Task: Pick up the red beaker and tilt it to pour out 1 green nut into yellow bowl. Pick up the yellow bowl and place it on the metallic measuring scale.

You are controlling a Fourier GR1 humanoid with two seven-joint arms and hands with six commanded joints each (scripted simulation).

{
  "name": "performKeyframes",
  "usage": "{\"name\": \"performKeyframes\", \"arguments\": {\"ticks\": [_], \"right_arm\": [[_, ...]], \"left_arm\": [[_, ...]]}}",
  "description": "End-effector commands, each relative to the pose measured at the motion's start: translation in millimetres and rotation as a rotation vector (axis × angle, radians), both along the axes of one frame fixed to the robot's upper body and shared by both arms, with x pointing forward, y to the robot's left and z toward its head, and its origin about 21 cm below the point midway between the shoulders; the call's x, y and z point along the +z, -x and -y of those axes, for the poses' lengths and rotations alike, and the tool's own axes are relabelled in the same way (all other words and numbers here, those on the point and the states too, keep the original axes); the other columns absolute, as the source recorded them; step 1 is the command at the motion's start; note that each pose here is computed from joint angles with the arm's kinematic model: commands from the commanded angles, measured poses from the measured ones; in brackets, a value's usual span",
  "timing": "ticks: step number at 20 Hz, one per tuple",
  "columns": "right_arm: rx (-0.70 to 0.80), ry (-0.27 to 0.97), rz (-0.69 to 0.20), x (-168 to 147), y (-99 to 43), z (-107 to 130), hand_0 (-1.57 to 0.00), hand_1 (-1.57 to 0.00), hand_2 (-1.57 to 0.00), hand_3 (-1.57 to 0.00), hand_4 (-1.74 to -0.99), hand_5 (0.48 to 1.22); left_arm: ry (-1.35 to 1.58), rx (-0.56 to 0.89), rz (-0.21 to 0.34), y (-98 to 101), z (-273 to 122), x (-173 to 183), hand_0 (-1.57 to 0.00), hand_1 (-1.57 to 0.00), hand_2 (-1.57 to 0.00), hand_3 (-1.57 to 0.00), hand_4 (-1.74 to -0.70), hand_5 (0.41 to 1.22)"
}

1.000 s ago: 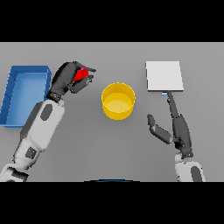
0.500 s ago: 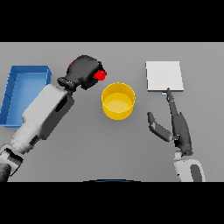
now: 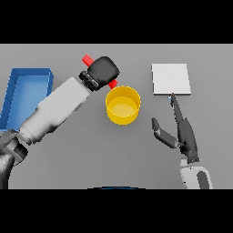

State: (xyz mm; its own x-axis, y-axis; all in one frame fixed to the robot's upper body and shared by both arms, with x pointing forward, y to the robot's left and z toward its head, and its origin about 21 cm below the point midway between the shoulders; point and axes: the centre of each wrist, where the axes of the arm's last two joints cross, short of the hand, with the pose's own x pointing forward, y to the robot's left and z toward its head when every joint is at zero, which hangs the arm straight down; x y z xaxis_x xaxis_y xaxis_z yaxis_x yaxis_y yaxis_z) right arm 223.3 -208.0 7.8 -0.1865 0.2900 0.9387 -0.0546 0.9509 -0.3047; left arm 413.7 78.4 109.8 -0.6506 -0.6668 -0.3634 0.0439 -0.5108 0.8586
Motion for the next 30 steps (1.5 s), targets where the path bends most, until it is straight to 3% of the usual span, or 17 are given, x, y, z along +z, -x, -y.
{"name": "performKeyframes", "arguments": {"ticks": [1,6,13,17,19,23,25,26,30], "right_arm": [[0.005,0.004,0.008,-0.1,2.0,-2.1,0.0,0.0,0.0,0.0,-1.066,0.689],[-0.001,0.001,0.007,-4.9,4.1,-2.9,0.0,0.0,0.0,0.0,-1.06,0.7],[0.0,-0.022,0.001,-5.3,1.2,-1.8,0.0,0.0,0.0,0.0,-1.055,0.691],[-0.007,0.004,0.028,-4.0,0.1,-5.5,0.0,0.0,0.0,0.0,-1.082,0.677],[-0.005,0.0,0.022,-7.5,-0.7,-5.5,0.0,0.0,0.0,0.0,-1.073,0.675],[-0.011,-0.001,0.04,-2.3,0.0,-5.9,0.0,0.0,0.0,0.0,-1.051,0.677],[-0.013,0.007,0.027,-1.5,-3.3,-6.7,0.0,0.0,0.0,0.0,-1.041,0.683],[-0.012,0.005,0.024,-3.1,-0.6,-8.5,0.0,0.0,0.0,0.0,-1.035,0.685],[-0.022,0.02,0.033,-3.1,2.1,-4.0,0.0,0.0,0.0,0.0,-1.03,0.683]], "left_arm": [[-0.054,-0.015,0.023,-0.6,4.2,1.9,-1.57,-1.57,-1.57,-1.57,-1.7,1.219],[-0.23,-0.061,0.097,-6.5,14.7,4.0,-1.57,-1.57,-1.57,-1.57,-1.73,1.22],[-0.346,-0.148,0.221,4.1,31.4,-9.1,-1.57,-1.57,-1.57,-1.57,-1.74,1.221],[-0.466,-0.206,0.249,7.0,43.3,-8.2,-1.57,-1.57,-1.57,-1.57,-1.73,1.221],[-0.526,-0.247,0.291,6.2,49.9,-1.4,-1.57,-1.57,-1.57,-1.57,-1.73,1.221],[-0.663,-0.296,0.32,10.0,65.5,-1.9,-1.57,-1.57,-1.57,-1.57,-1.73,1.221],[-0.68,-0.305,0.343,9.8,75.7,5.2,-1.57,-1.57,-1.57,-1.57,-1.73,1.221],[-0.692,-0.294,0.33,7.3,76.5,9.7,-1.57,-1.57,-1.57,-1.57,-1.73,1.221],[-0.628,-0.254,0.384,-14.1,68.7,56.2,-1.57,-1.57,-1.57,-1.57,-1.73,1.221]]}}
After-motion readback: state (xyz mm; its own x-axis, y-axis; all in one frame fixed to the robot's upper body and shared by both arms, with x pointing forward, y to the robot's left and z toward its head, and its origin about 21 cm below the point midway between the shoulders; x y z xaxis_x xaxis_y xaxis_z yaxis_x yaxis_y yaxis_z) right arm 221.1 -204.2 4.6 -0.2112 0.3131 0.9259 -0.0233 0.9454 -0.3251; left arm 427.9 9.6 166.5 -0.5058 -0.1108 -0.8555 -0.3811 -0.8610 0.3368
